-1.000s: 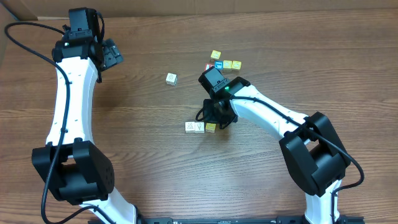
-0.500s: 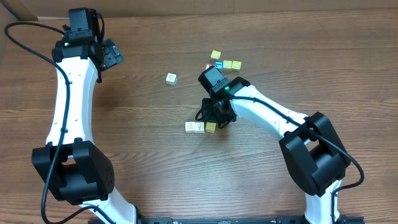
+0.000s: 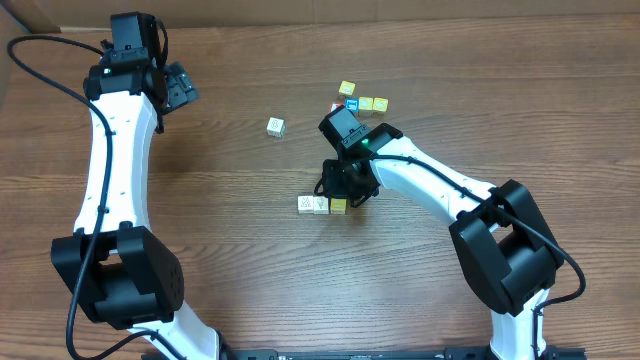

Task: Flip 5 blocks

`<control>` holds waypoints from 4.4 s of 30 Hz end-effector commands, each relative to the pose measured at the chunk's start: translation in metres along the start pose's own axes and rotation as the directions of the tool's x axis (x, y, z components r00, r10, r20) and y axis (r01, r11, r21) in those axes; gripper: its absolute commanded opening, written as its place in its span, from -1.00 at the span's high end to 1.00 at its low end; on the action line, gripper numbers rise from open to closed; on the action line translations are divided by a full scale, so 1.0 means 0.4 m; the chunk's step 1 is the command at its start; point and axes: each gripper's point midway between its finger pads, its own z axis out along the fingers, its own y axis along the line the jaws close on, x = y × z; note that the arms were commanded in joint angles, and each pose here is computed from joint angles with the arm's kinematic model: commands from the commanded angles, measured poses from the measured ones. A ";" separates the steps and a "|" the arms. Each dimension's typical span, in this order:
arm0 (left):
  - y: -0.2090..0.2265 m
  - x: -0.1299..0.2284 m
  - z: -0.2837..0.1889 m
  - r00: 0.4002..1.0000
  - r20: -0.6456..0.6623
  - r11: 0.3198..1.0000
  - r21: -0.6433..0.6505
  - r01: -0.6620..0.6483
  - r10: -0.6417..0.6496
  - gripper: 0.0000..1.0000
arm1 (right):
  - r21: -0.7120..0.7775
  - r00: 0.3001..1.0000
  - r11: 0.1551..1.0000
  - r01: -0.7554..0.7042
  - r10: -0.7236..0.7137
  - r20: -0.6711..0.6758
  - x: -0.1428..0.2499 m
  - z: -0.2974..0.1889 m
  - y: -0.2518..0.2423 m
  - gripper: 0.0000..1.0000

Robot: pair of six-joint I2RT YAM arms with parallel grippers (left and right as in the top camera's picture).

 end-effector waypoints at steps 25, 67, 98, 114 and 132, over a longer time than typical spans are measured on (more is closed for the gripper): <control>0.009 -0.025 -0.024 0.999 0.034 0.999 -0.001 0.035 -0.035 -0.99 | 0.055 0.982 0.984 -0.170 0.173 -0.072 0.025 -0.091 -0.095 0.92; 0.008 -0.025 -0.024 0.999 0.035 0.999 -0.001 0.035 -0.035 -1.00 | 0.075 0.966 0.963 -0.258 0.258 0.013 -0.057 -0.266 -0.230 -0.57; 0.009 -0.025 -0.024 0.999 0.034 0.999 -0.001 0.035 -0.035 -1.00 | 0.265 0.816 0.797 -0.543 0.575 -0.061 0.050 -0.238 -0.562 -0.33; 0.009 -0.025 -0.024 0.999 0.034 0.999 -0.001 0.035 -0.035 -1.00 | 0.319 0.805 0.785 -0.532 0.585 -0.097 0.102 -0.215 -0.580 -0.14; 0.009 -0.025 -0.024 0.999 0.034 0.999 -0.002 0.035 -0.035 -0.99 | 0.332 0.808 0.781 -0.528 0.583 -0.087 0.121 -0.177 -0.600 -0.10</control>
